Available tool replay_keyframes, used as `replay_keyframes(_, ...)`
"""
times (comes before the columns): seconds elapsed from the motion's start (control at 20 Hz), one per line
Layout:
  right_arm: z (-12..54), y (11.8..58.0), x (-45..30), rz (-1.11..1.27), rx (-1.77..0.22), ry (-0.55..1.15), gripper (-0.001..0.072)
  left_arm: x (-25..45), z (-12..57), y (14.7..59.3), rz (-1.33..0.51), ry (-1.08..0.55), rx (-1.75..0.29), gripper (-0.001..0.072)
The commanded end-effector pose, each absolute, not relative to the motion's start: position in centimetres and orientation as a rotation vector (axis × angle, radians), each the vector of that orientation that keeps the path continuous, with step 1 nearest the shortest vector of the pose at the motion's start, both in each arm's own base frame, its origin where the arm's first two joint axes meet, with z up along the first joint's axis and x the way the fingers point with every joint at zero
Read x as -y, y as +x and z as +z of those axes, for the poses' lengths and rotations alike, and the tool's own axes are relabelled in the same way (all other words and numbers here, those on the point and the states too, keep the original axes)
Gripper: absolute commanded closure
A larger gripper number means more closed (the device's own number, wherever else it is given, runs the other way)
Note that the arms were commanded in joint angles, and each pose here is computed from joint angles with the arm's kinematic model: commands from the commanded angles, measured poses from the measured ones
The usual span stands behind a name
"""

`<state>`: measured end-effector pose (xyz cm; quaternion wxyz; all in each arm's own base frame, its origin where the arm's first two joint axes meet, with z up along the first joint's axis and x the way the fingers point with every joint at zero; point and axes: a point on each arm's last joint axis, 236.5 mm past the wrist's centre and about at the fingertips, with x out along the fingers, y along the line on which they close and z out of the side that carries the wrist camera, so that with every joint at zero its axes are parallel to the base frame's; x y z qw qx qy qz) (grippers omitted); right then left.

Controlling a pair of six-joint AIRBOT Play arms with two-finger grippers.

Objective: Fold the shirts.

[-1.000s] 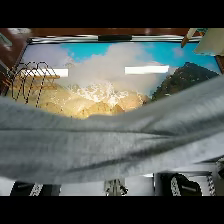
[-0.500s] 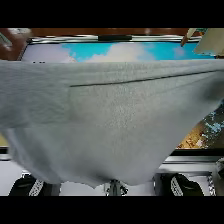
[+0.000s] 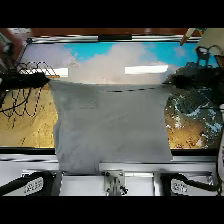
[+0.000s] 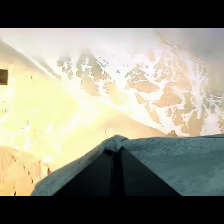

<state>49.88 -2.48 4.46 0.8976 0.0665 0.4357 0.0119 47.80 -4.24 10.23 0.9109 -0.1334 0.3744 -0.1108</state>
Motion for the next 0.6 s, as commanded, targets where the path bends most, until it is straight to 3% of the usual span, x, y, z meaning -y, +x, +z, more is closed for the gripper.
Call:
replay_keyframes(0.0,0.2,56.6,0.4,0.023,-0.718,0.107,0.0650,5.0,3.0,54.3,-0.194,-0.283,-0.753,0.0678)
replay_keyframes(0.25,-1.8,57.6,0.9,-0.007,-0.709,0.143,0.0650,4.6,-0.7,57.6,-0.135,-0.365,-0.729,0.0677)
replay_keyframes(0.45,-3.8,56.2,0.5,-0.005,-0.803,0.176,0.0650,5.4,-2.7,56.4,-0.169,-0.368,-0.814,0.0677)
replay_keyframes(0.55,-3.7,54.4,0.4,0.010,-0.880,0.159,0.0650,6.0,-2.3,53.8,-0.270,-0.255,-0.921,0.0677)
